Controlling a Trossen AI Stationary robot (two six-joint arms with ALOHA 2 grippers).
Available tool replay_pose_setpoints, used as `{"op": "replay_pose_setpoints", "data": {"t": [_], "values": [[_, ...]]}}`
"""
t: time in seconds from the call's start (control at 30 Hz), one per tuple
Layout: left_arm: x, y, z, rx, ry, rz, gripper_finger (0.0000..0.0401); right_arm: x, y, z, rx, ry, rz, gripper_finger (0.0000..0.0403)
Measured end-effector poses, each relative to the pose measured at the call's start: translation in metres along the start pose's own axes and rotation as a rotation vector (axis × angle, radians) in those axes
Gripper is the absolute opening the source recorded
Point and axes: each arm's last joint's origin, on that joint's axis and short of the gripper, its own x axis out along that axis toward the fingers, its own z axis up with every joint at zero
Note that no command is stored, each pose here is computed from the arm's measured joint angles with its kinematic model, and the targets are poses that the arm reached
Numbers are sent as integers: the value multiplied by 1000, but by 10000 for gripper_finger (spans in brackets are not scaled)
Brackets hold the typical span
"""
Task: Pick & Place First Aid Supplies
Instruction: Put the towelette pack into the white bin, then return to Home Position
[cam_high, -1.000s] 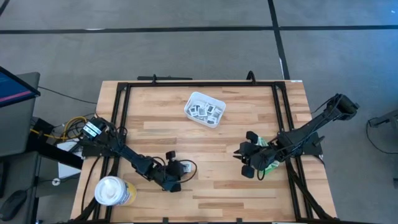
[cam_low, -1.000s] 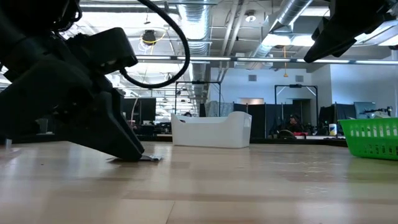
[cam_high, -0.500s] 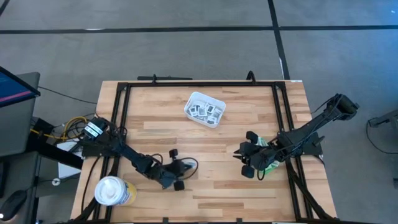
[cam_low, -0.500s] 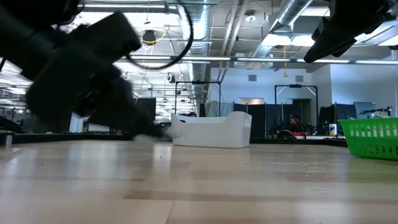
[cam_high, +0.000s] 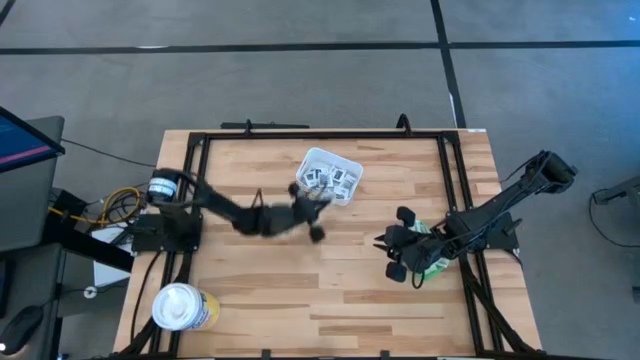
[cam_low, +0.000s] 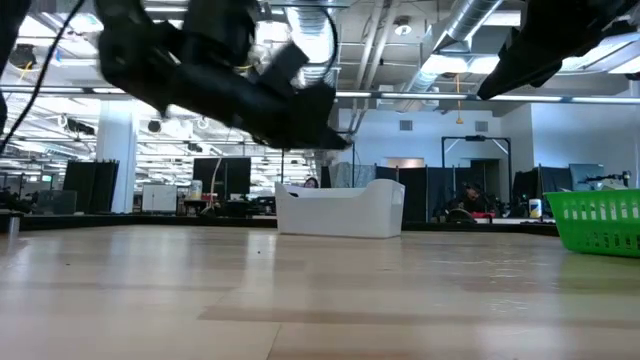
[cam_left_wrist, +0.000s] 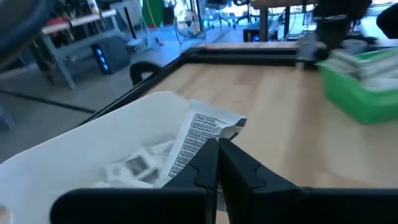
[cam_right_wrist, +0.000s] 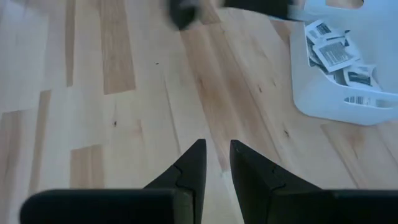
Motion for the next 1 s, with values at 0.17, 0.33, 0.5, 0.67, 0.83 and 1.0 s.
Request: {"op": "replay_pose_setpoints", "data": {"t": [0.17,0.33,0.5,0.67,0.83,1.0], "values": [[34,63,-7,-114,26,35,21,1,-1,0,-7,2,-3,66],[44,91,-10,-200,27,7,44,1,-1,0,-17,4,0,66],[43,88,-9,-194,27,-14,76,1,-1,-1,-23,12,-5,66],[41,79,-12,-185,60,-33,97,1,-2,-2,-48,21,-10,66],[35,68,-10,-196,80,-66,99,-7,-6,1,-120,11,1,66],[13,61,18,-193,102,-120,99,-43,-19,4,-162,60,61,66]]}}
